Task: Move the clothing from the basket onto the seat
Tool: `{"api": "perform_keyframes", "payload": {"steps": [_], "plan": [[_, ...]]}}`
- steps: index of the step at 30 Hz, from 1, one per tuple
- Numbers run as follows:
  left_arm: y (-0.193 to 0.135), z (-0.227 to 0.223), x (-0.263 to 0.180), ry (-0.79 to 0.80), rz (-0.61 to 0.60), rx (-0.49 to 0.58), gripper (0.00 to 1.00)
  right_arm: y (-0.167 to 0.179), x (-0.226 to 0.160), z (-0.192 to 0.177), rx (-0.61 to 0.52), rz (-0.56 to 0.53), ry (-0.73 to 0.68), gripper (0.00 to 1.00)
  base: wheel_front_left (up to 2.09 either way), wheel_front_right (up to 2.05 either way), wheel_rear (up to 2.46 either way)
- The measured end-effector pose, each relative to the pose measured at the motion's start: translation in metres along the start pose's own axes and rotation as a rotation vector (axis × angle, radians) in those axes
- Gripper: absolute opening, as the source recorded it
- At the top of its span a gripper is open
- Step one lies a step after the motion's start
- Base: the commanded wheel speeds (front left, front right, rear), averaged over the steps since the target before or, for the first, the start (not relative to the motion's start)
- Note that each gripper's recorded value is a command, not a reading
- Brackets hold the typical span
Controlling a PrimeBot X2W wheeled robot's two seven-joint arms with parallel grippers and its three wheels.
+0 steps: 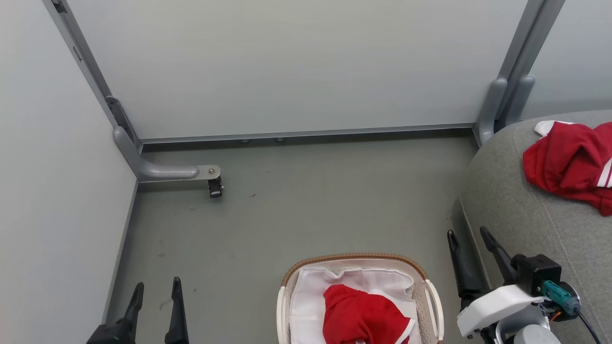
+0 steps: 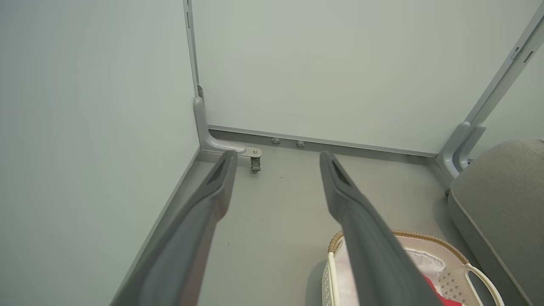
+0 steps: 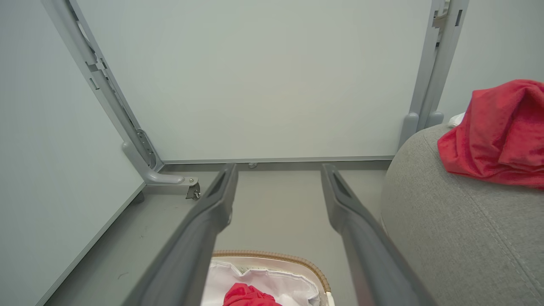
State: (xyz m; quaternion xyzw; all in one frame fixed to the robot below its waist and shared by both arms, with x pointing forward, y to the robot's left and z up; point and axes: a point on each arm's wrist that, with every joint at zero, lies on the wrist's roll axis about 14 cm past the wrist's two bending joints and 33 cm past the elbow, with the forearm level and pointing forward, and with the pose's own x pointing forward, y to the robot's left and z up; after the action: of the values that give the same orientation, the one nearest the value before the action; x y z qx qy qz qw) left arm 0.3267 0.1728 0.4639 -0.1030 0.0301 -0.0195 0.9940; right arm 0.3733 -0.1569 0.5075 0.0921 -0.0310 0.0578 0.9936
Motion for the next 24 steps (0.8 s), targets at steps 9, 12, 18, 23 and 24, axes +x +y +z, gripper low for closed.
{"api": "perform_keyframes", "payload": {"steps": [9, 12, 18, 23, 24], "plan": [[-0.003, -0.006, 0.002, 0.022, -0.013, -0.001, 1.00, -0.003, 0.001, 0.000, -0.001, -0.008, 0.001, 1.00, 0.00, 0.00, 0.00], [-0.010, -0.009, 0.007, 0.033, -0.038, 0.012, 1.00, -0.006, 0.006, 0.007, -0.016, -0.014, -0.022, 1.00, 0.00, 0.00, 0.00], [-0.042, -0.006, 0.039, 0.031, -0.160, 0.070, 1.00, -0.021, 0.026, 0.033, -0.050, -0.049, -0.100, 1.00, 0.00, 0.00, 0.00], [-0.083, -0.009, 0.077, 0.039, -0.299, 0.112, 1.00, -0.040, 0.044, 0.048, -0.074, -0.093, -0.152, 1.00, 0.00, 0.00, 0.00], [-0.091, -0.013, 0.084, 0.048, -0.329, 0.128, 1.00, -0.043, 0.048, 0.049, -0.077, -0.101, -0.158, 1.00, 0.00, 0.00, 0.00]]}}
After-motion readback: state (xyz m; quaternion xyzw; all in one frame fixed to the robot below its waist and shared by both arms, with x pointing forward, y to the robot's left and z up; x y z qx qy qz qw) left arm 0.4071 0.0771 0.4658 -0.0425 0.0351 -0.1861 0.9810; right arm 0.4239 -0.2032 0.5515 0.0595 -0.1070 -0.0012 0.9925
